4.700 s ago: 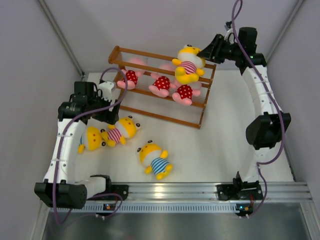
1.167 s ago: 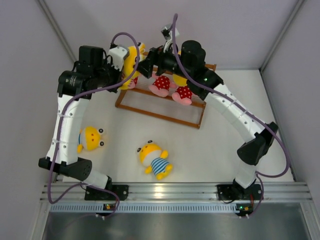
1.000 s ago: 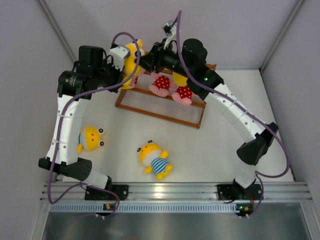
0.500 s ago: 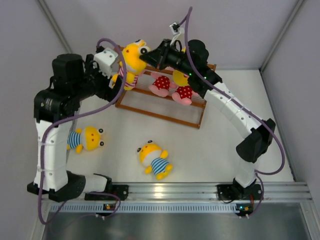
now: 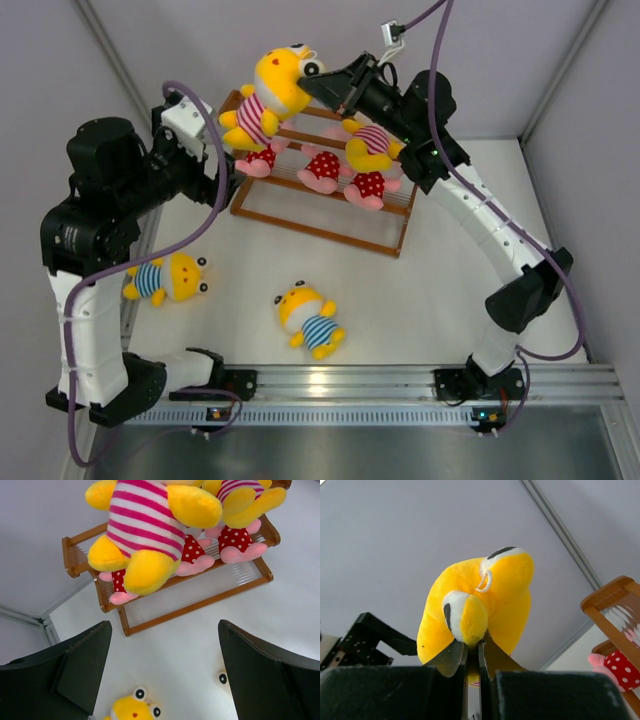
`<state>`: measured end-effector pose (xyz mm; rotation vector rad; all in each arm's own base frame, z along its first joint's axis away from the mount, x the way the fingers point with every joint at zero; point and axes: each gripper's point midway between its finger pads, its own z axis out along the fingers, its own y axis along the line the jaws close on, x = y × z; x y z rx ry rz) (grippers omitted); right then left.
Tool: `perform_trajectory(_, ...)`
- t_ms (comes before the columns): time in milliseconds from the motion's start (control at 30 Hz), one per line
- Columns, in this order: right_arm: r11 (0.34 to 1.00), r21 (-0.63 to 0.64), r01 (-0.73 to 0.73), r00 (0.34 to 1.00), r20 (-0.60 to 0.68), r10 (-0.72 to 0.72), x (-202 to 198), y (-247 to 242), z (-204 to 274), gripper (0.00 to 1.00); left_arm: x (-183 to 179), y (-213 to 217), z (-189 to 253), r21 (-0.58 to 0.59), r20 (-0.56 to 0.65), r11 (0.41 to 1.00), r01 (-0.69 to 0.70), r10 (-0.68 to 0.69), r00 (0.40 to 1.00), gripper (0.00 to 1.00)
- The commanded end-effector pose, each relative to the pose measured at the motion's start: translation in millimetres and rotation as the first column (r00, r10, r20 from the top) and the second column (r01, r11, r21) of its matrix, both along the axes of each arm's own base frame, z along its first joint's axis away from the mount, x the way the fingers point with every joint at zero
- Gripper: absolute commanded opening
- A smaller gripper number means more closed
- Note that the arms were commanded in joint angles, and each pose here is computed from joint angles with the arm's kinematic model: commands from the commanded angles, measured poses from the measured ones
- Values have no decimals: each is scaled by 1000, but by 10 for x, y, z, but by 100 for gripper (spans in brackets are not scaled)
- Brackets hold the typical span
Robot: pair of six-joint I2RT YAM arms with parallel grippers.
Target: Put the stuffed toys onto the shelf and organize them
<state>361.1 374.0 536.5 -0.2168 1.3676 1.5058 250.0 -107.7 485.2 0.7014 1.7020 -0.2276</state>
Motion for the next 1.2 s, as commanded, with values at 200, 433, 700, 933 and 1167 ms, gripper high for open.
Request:
perform_trajectory(200,993,116,-36,993,118,22,-415,-179,547,0,416,-282,298,-123,49,991,44,-38,998,79)
perform_trajectory(433,994,109,-32,992,126,18,-420,-178,545,0,467,-367,264,-142,31,987,73,-70,997,40)
perform_trajectory(700,997,73,-34,997,74,28,-299,-70,297,0,758,-287,252,-138,63,990,-15,24,998,0)
perform_trajectory(933,1000,13,-3,1000,17,2,101,-36,43,48,1022,-276,318,-181,97,981,-69,88,991,0)
perform_trajectory(1167,981,-112,159,987,51,-154,504,-431,-96,87,1378,-181,328,-226,99,955,-191,217,971,0)
